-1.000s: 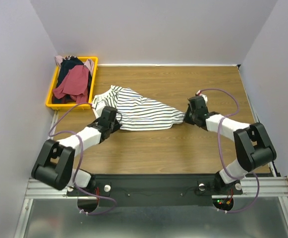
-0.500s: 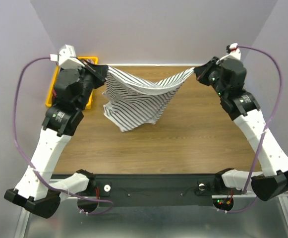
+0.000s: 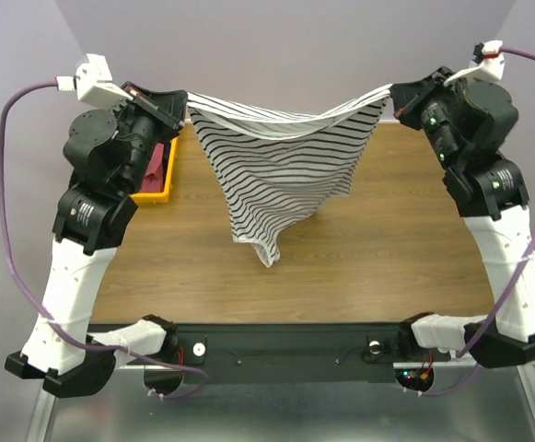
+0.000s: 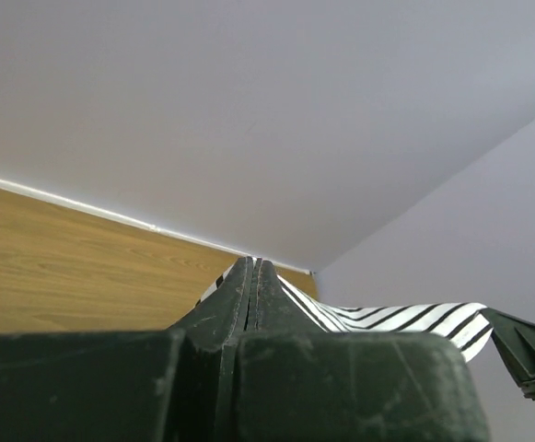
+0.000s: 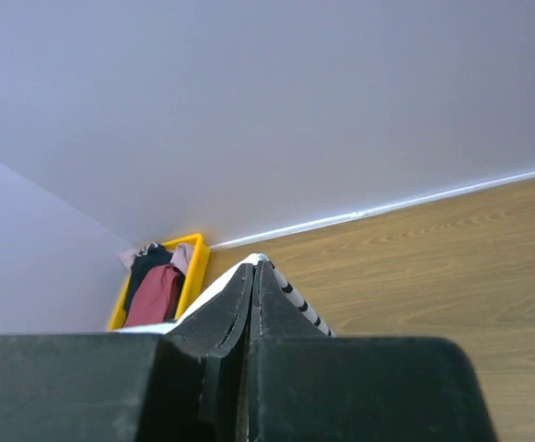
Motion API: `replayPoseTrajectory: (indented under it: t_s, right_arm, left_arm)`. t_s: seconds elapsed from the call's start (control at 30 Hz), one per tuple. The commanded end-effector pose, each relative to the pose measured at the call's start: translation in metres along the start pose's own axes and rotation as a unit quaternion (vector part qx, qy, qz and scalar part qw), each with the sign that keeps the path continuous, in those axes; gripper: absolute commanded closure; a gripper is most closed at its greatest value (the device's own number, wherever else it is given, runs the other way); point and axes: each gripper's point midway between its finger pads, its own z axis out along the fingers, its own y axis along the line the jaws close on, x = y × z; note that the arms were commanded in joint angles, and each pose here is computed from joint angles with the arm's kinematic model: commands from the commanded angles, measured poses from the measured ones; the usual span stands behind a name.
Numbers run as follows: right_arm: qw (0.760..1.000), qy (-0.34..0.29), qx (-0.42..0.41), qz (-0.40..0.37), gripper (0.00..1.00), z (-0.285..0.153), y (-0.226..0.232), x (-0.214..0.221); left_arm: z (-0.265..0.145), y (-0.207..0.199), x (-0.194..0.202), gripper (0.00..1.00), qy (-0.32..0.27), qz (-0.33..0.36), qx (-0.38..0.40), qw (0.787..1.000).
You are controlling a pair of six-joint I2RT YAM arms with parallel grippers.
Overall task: Fold and stack the tank tops
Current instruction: Flatten the tank top out
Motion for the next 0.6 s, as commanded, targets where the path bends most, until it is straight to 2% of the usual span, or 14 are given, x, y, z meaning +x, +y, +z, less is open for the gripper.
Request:
replayPoseTrajectory:
  t_s: [0.0, 0.07, 0.13, 0.17, 0.2, 0.23, 0.27, 0.3, 0.33, 0.37, 0.4, 0.5, 0.53, 0.57]
  right_arm:
    - [0.999, 0.008, 0.024, -0.022, 1.0, 0.034, -0.005, 0.006]
    - [0.998, 0.016, 0.044, -0.035, 1.0, 0.068, -0.012, 0.019]
    - [0.999, -0.004, 0.036, -0.036, 1.0, 0.086, -0.005, 0.001]
    - [0.998, 0.007, 0.039, -0.04, 1.0, 0.11, -0.014, 0.012]
    - [0.999, 0.003, 0.036, -0.036, 1.0, 0.123, -0.014, 0.009]
    - [0.999, -0.026, 0.009, -0.028, 1.0, 0.125, -0.004, -0.021]
    - [0.999, -0.02, 0.01, -0.026, 1.0, 0.15, -0.009, -0.012]
    - [0.999, -0.031, 0.002, -0.025, 1.0, 0.156, -0.007, -0.021]
    - [0.997, -0.071, -0.024, -0.02, 1.0, 0.148, 0.008, -0.056]
    - [0.996, -0.077, -0.028, -0.018, 1.0, 0.155, 0.007, -0.058]
    - [0.996, -0.079, -0.031, -0.021, 1.0, 0.165, 0.005, -0.056]
    - [0.991, -0.127, -0.043, -0.019, 1.0, 0.154, 0.009, -0.088]
    - [0.991, -0.124, -0.041, -0.02, 1.0, 0.159, 0.006, -0.083]
    - [0.988, -0.144, -0.047, -0.02, 1.0, 0.147, 0.011, -0.098]
  left_arm:
    - [0.027, -0.005, -0.011, 1.0, -0.033, -0.011, 0.001, 0.999]
    - [0.055, 0.003, 0.0, 1.0, -0.024, -0.009, -0.01, 1.0]
    - [0.072, -0.004, -0.008, 1.0, -0.032, -0.011, 0.002, 0.999]
    - [0.097, 0.007, -0.001, 1.0, -0.028, -0.006, -0.008, 1.0]
    - [0.101, -0.011, -0.018, 1.0, -0.043, -0.007, 0.019, 0.999]
    - [0.112, -0.009, -0.026, 1.0, -0.048, -0.002, 0.019, 0.999]
    - [0.131, -0.023, -0.036, 1.0, -0.053, 0.0, 0.043, 0.998]
    - [0.14, -0.027, -0.043, 1.0, -0.057, 0.004, 0.052, 0.997]
    - [0.173, -0.005, -0.022, 1.0, -0.03, 0.01, 0.029, 0.999]
    - [0.18, -0.008, -0.031, 1.0, -0.04, 0.009, 0.037, 0.998]
    - [0.169, -0.037, -0.054, 1.0, -0.054, 0.008, 0.092, 0.994]
    - [0.187, -0.021, -0.057, 1.0, -0.048, -0.007, 0.112, 0.993]
    - [0.187, -0.01, -0.052, 1.0, -0.036, -0.008, 0.101, 0.994]
    - [0.17, -0.023, -0.07, 1.0, -0.06, -0.003, 0.121, 0.991]
